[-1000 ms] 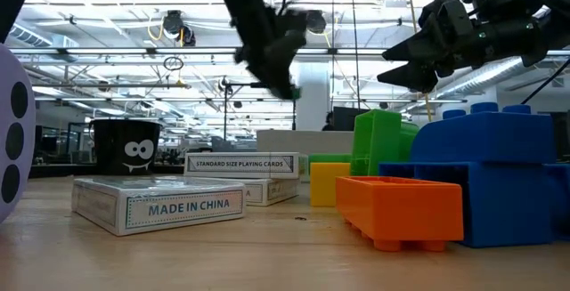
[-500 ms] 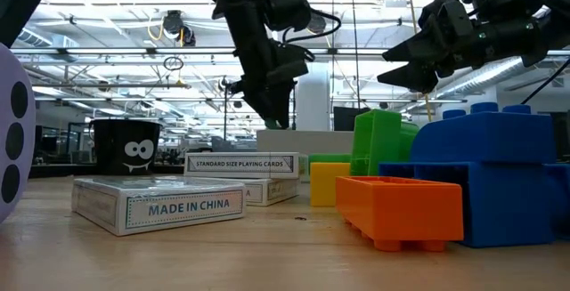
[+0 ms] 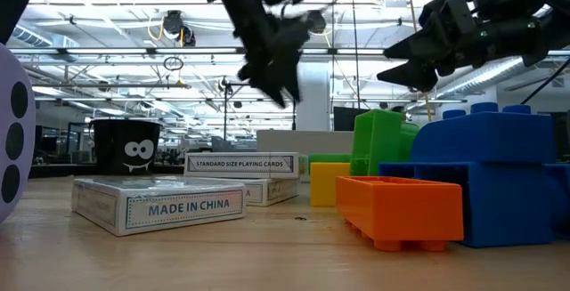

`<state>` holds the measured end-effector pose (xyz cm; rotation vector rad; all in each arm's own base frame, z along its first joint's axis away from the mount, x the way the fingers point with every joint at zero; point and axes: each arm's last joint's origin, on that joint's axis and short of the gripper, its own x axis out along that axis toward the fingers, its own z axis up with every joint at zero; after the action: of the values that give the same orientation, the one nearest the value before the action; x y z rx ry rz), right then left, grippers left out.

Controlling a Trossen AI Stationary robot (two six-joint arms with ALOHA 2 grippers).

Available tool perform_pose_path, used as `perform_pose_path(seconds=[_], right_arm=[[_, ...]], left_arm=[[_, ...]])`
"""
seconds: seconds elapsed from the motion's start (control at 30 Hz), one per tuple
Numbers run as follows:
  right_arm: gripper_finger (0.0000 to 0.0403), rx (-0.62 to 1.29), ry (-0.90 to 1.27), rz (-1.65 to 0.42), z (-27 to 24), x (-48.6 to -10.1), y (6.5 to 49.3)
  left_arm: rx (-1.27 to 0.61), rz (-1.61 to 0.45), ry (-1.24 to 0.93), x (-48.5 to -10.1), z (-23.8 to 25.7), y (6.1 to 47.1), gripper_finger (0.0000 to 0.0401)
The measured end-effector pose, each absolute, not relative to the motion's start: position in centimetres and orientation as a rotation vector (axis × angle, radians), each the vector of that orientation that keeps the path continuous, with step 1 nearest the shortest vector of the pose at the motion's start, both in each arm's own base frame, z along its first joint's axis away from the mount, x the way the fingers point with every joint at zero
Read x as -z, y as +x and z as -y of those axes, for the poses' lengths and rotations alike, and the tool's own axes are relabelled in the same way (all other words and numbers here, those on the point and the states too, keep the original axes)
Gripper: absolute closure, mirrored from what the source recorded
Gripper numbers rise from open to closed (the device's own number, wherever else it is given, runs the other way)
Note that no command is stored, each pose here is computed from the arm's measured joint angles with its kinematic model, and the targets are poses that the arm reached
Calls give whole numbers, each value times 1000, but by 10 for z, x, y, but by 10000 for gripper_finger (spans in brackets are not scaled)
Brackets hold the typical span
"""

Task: Pick & Place Toys
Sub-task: Put the green game piece into the gray bin

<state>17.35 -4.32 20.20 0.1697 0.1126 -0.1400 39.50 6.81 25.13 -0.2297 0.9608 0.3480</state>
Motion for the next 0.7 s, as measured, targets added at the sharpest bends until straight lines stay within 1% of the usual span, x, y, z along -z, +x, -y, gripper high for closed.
perform_pose_path(seconds=[0.07,0.2,0.3,0.4,0.47,0.53,0.6,0.7], right_arm=[[58,124,168,-107,41,-203,174],[58,102,164,-108,37,-203,175],[58,102,165,-116,36,-202,175],[58,105,169,-126,37,-201,175],[58,105,169,-126,37,-201,175],[58,104,167,-115,37,-202,175],[58,103,165,-107,37,-202,176],[58,102,163,-94,37,-204,176]], left_arm=[[-279,-891,-212,-256,-50,404,147],[-56,-808,-102,-256,2,419,146],[71,-829,17,-246,38,421,146],[134,-836,134,-240,65,419,146],[148,-817,195,-236,76,422,146],[162,-846,232,-227,82,422,146],[183,-849,224,-219,83,426,146],[201,-919,163,-205,75,427,146]])
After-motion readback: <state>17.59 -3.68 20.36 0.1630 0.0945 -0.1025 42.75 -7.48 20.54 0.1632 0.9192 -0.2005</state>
